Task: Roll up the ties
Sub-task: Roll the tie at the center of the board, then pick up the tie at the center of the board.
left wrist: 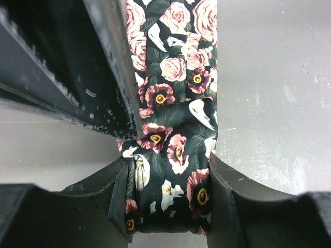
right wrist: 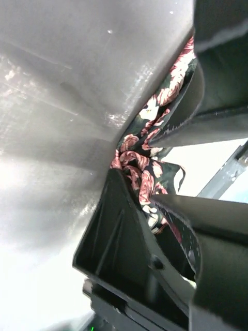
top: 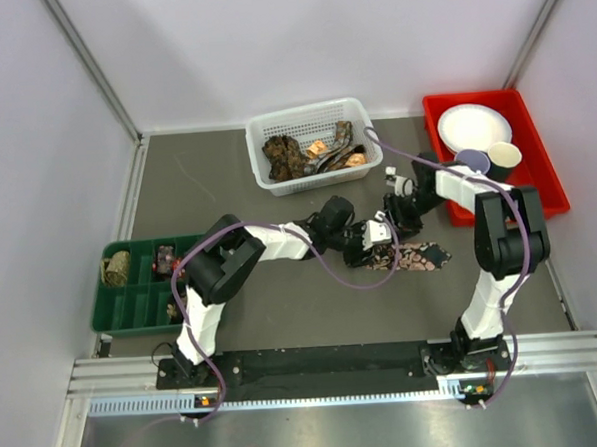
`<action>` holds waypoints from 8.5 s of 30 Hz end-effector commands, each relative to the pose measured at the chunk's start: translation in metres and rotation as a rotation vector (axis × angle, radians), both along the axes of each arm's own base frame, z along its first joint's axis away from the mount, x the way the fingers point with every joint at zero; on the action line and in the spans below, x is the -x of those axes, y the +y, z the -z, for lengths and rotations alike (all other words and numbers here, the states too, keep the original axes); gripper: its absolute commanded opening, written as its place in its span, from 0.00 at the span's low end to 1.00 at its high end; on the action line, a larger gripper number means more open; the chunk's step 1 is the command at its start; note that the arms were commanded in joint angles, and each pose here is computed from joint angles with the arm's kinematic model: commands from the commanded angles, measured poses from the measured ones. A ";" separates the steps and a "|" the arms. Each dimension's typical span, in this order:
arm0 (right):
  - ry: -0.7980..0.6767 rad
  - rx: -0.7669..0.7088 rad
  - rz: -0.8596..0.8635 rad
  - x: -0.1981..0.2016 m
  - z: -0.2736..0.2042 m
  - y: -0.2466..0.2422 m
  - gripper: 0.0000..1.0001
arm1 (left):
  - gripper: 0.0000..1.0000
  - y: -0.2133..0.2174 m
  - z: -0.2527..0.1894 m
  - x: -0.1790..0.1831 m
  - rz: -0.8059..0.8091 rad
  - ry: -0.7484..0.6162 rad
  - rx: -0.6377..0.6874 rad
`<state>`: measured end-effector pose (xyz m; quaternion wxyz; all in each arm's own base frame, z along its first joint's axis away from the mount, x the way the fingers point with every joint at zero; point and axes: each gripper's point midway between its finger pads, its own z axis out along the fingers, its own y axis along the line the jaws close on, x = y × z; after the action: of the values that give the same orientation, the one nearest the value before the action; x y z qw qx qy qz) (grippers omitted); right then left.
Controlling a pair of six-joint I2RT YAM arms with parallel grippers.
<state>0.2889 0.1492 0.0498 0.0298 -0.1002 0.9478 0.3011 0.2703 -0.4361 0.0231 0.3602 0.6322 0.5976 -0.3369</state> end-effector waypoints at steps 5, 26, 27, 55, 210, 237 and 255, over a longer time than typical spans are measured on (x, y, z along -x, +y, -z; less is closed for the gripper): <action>-0.037 -0.353 0.015 0.014 -0.042 0.036 0.47 | 0.20 0.099 0.104 0.060 0.021 0.237 -0.507; 0.060 0.135 -0.014 0.032 0.048 -0.013 0.00 | 0.66 0.065 0.083 0.058 0.020 0.292 -0.273; 0.055 0.166 -0.013 0.031 0.050 -0.018 0.00 | 0.68 0.053 0.074 0.049 0.023 0.261 -0.198; -0.041 -0.115 -0.033 0.006 -0.024 -0.005 0.49 | 0.24 0.099 0.090 0.035 -0.045 0.170 -0.431; 0.028 0.263 -0.056 0.007 0.048 -0.049 0.00 | 0.85 0.017 0.025 0.026 0.040 0.205 -0.049; 0.010 0.242 -0.074 -0.004 0.038 -0.048 0.00 | 0.31 0.017 0.054 0.035 0.041 0.149 -0.111; 0.030 -0.071 0.153 -0.016 0.018 -0.075 0.91 | 0.13 0.066 0.098 0.045 -0.043 0.255 -0.428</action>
<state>0.2944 0.0648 0.0438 0.0295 -0.0130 0.9492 0.3131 0.2670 -0.4512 0.0220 0.3375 0.6354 0.6047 -0.3416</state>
